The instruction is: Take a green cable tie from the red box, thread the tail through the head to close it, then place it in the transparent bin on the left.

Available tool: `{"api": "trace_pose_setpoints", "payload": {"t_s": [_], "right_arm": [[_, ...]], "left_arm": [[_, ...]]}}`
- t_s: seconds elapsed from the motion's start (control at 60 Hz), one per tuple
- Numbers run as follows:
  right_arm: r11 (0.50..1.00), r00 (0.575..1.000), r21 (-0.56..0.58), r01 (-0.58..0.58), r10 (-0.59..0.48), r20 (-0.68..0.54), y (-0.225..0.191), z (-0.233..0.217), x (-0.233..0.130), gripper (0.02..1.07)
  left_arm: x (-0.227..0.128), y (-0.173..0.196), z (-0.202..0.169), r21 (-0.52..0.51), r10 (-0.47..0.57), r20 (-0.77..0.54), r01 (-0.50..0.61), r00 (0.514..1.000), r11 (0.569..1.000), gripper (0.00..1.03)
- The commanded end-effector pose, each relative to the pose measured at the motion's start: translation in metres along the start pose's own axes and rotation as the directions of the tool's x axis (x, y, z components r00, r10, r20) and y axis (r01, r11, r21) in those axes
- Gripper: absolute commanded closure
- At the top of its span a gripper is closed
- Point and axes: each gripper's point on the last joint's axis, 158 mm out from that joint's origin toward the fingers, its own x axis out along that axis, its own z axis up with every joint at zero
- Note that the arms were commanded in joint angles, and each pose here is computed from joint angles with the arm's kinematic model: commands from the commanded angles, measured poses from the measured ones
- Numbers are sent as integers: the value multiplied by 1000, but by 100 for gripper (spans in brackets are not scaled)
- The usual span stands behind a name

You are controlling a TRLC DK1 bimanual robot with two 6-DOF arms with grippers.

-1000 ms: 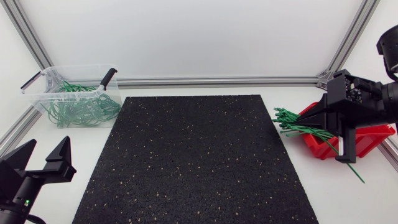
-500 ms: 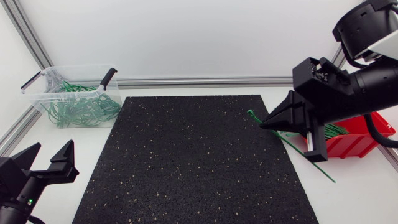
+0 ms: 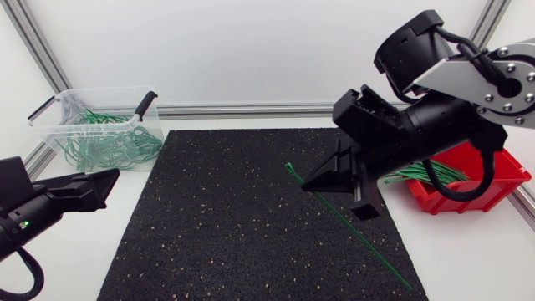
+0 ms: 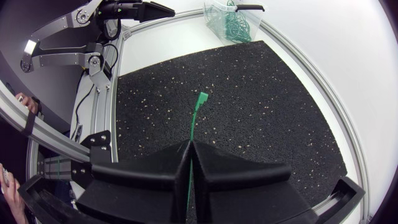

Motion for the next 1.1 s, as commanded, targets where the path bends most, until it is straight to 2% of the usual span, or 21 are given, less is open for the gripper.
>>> {"api": "trace_pose_setpoints", "payload": {"t_s": [0.0,0.083,0.183,0.383,0.45,0.5,0.583,0.683,0.717,0.917,1.0,1.083], "right_arm": [[998,999,53,-27,26,22,-3,11,2,101],[997,999,65,-41,39,32,-6,15,9,101],[992,997,105,-66,60,55,-11,21,18,101],[976,986,159,-147,131,108,-12,32,27,101],[956,975,212,-202,177,134,-9,36,30,101],[939,965,239,-248,218,145,-7,35,35,101],[928,953,237,-286,249,174,-6,37,41,101],[925,943,231,-303,256,211,-3,41,45,101],[924,940,230,-307,257,223,-2,44,46,101],[914,917,221,-340,270,292,4,56,48,101],[913,909,224,-341,260,325,2,62,49,101],[907,897,220,-360,272,348,5,67,48,101]], "left_arm": [[7,-6,14,4,-33,-41,33,999,999,4],[16,-8,13,18,-45,-124,47,991,999,4],[24,-15,-2,148,-56,-260,97,964,984,4],[34,-66,-5,214,-194,-313,268,930,939,7],[31,-94,-5,188,-305,-329,378,894,906,7],[26,-120,-4,135,-433,-340,499,835,856,4],[25,-142,-5,64,-540,-366,599,758,798,4],[17,-167,-5,-47,-698,-371,738,613,673,4],[16,-170,-4,-77,-726,-366,759,582,646,4],[22,-174,5,-69,-744,-356,778,566,625,4],[20,-183,9,-47,-757,-346,796,554,604,4],[15,-195,13,-59,-784,-335,818,523,571,4]]}}
